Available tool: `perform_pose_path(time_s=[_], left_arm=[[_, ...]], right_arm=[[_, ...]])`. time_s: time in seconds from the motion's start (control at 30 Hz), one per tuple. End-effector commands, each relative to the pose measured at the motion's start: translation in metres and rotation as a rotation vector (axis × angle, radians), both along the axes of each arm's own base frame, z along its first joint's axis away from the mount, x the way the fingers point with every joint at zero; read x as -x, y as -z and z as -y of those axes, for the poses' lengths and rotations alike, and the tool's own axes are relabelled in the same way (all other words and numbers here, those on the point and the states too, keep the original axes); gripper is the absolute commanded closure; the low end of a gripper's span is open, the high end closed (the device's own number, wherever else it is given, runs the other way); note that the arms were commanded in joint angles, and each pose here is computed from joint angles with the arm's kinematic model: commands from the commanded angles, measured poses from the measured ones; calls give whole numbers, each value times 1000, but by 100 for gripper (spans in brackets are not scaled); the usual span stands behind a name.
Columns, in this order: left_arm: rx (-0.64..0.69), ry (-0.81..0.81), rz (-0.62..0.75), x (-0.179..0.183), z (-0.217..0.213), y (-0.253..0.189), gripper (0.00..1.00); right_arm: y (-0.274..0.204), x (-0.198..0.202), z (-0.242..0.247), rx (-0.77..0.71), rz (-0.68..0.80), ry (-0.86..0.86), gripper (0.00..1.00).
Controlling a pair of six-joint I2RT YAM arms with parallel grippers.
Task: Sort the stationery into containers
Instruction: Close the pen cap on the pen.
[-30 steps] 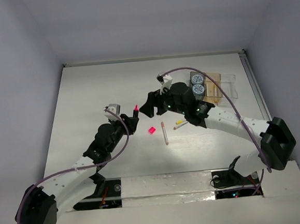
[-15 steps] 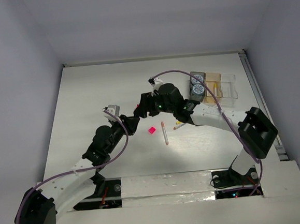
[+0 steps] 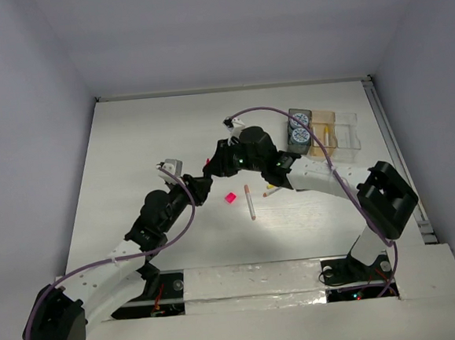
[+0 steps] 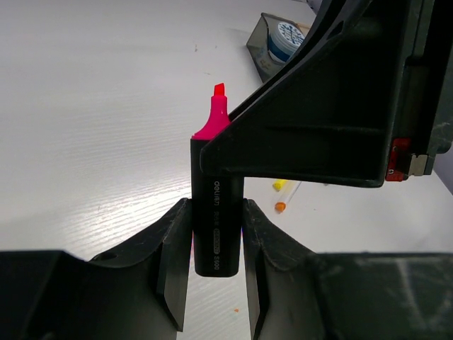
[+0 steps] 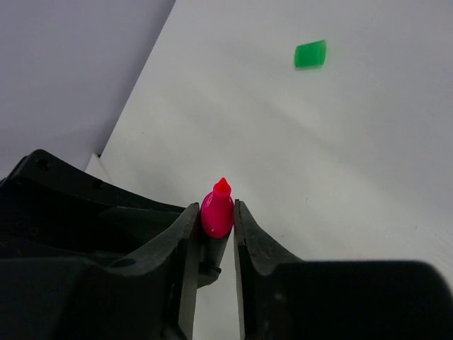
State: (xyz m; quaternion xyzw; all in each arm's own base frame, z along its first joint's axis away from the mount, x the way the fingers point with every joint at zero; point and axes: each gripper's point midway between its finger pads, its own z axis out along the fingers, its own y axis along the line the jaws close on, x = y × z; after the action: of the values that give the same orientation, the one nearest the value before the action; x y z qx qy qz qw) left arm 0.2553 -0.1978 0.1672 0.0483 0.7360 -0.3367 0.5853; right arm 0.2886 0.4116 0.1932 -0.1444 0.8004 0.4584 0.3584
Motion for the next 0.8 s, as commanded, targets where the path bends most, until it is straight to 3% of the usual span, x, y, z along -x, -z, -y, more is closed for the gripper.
perform_pose_path(time_s=[0.0, 0.13, 0.17, 0.27, 0.63, 0.73, 0.77], left_arm=[[33, 53, 65, 3, 8, -16, 100], [32, 77, 42, 4, 13, -11, 84], [32, 84, 39, 5, 14, -10, 74], [32, 93, 29, 5, 16, -8, 67], [21, 128, 7, 5, 24, -2, 60], [19, 130, 9, 4, 24, -2, 64], [21, 125, 9, 4, 24, -3, 70]], right_arm=[[-23, -3, -11, -67, 49, -15, 80], [-30, -5, -9, -87, 58, 9, 92], [-33, -9, -6, -99, 60, 21, 95], [-42, -8, -4, -120, 77, 27, 96], [-45, -8, -4, -134, 104, -2, 96], [-44, -6, -3, -127, 105, -7, 96], [-42, -5, -2, -119, 103, -11, 96]])
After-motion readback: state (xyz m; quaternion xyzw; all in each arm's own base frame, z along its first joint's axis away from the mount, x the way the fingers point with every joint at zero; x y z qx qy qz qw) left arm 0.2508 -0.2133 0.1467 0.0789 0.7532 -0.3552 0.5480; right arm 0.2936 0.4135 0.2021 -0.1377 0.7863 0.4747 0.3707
